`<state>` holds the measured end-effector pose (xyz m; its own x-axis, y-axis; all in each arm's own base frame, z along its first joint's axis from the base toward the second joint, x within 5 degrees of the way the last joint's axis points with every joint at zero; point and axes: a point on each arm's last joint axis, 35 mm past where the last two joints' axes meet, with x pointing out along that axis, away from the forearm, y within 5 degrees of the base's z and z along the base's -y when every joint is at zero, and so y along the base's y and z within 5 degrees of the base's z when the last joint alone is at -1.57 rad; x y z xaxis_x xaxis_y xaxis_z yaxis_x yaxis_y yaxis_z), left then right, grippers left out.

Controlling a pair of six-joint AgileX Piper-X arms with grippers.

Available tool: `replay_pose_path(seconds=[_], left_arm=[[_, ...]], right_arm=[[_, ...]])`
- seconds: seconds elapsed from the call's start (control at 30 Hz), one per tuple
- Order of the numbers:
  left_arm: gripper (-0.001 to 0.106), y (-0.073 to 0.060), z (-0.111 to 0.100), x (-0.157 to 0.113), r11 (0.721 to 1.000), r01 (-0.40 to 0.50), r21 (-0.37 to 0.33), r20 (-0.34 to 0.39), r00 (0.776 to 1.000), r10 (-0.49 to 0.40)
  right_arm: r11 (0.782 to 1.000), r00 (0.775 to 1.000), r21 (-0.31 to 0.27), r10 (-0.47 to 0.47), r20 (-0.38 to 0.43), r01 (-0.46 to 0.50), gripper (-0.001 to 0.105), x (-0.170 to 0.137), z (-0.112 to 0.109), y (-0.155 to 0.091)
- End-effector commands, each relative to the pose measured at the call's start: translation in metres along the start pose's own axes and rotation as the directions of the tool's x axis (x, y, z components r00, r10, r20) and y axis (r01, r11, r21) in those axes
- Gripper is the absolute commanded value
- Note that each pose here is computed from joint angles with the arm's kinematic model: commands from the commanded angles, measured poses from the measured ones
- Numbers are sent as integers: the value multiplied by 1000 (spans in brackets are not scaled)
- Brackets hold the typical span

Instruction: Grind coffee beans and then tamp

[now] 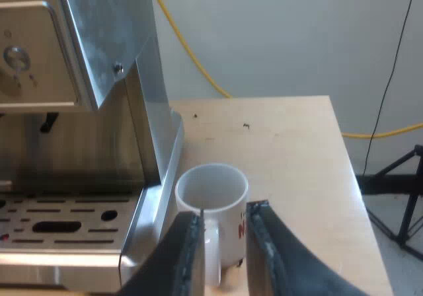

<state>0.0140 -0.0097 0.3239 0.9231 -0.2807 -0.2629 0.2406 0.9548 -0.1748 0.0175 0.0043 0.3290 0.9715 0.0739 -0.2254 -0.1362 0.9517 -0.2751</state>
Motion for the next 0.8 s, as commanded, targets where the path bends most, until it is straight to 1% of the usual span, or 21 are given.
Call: replay_pose_path(seconds=[0.03,0.17,0.33,0.4,0.53,0.67,0.8], left_arm=[[73,3,-5,8,1000,-15,-17,-20,1000,15],[73,7,-16,19,999,-21,-27,-58,998,19],[73,10,-23,25,999,-24,-34,-83,996,21],[73,11,-26,28,999,-26,-36,-92,995,22],[73,13,-30,32,999,-27,-38,-98,995,23],[73,14,-30,35,999,-25,-34,-85,996,22],[73,13,-30,35,999,-23,-35,-87,996,20]], right_arm=[[1000,1000,-4,15,-6,-15,18,4,-2,1],[999,999,36,29,-45,-27,18,13,-13,3],[998,995,51,49,-87,-45,18,23,-26,5],[996,991,64,62,-118,-55,18,30,-36,7],[995,986,73,77,-151,-66,18,37,-46,10],[993,977,88,98,-191,-82,18,45,-59,13],[991,970,95,108,-218,-89,18,49,-67,15]])
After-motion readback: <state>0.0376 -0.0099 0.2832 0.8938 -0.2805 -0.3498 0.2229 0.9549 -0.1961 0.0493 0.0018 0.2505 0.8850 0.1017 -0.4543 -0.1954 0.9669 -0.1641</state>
